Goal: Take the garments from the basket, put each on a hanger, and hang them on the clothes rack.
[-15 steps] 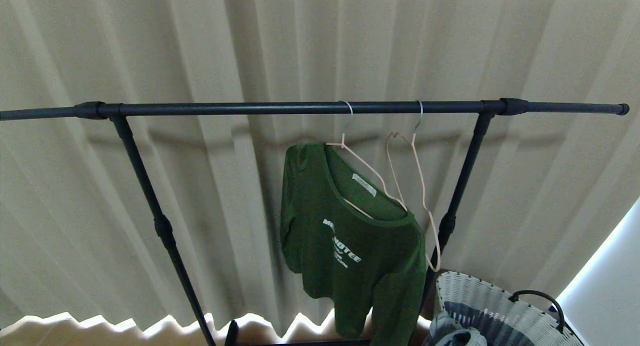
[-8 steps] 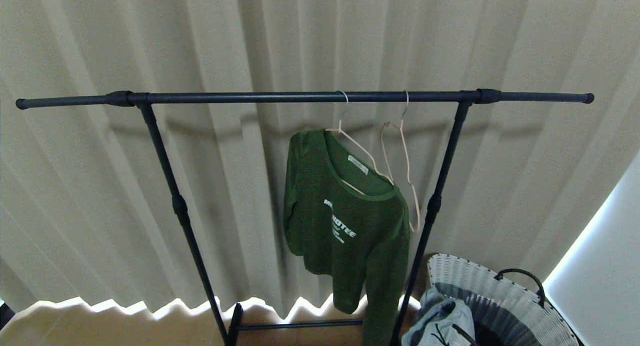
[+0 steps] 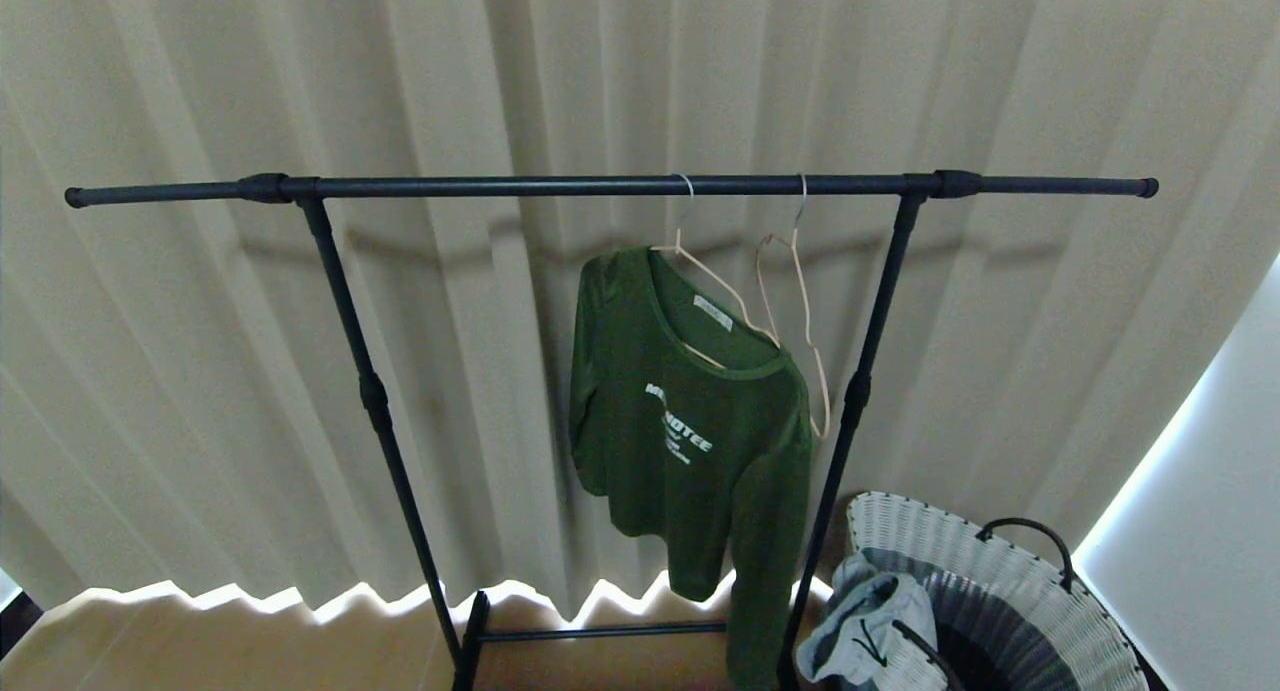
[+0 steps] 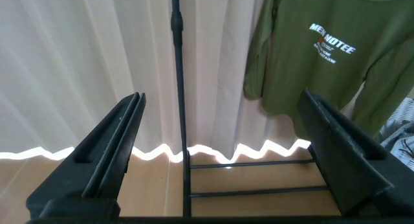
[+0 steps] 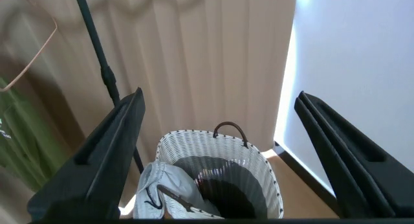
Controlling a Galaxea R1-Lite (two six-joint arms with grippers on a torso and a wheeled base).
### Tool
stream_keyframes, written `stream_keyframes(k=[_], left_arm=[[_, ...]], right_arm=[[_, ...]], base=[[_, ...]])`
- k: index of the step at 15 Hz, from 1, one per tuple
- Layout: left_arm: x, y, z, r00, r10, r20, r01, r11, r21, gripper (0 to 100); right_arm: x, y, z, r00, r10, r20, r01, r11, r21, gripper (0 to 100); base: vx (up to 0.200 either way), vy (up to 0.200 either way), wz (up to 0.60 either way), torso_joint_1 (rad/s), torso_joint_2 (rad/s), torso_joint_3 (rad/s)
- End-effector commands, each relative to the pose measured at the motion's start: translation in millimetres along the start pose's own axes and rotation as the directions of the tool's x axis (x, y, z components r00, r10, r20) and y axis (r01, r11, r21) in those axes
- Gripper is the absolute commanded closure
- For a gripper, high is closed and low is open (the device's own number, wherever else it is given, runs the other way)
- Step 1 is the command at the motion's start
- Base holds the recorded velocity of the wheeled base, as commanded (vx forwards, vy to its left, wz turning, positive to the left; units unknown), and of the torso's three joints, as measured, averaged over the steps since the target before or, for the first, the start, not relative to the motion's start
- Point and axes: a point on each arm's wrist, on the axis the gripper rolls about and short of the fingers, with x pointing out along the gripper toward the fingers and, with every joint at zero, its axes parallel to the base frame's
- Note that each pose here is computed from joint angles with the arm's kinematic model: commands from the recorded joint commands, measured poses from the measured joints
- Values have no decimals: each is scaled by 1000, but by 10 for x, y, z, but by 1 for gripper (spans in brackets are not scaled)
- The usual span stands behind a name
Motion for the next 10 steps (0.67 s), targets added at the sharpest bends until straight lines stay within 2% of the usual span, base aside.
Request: stream_keyframes(k=[1,4,10], left_arm=[[0,0,0,1000,0,1,0,1000,0,0],[0,1,2,1000,3,2,-3,1000,-6,0],[0,1,2,1000,3,2,-3,1000,-9,0]], right_arm=[[-1,0,0,1000,1,1,-1,1000,7,0],[-1,-1,0,1000,-1,1,1,1000,27,0],[-1,0,0,1000,1,1,-1,1000,29,0]], base=[[0,0,0,0,0,0],[0,0,0,-124,331,193],[0,0,0,-181,485,298]])
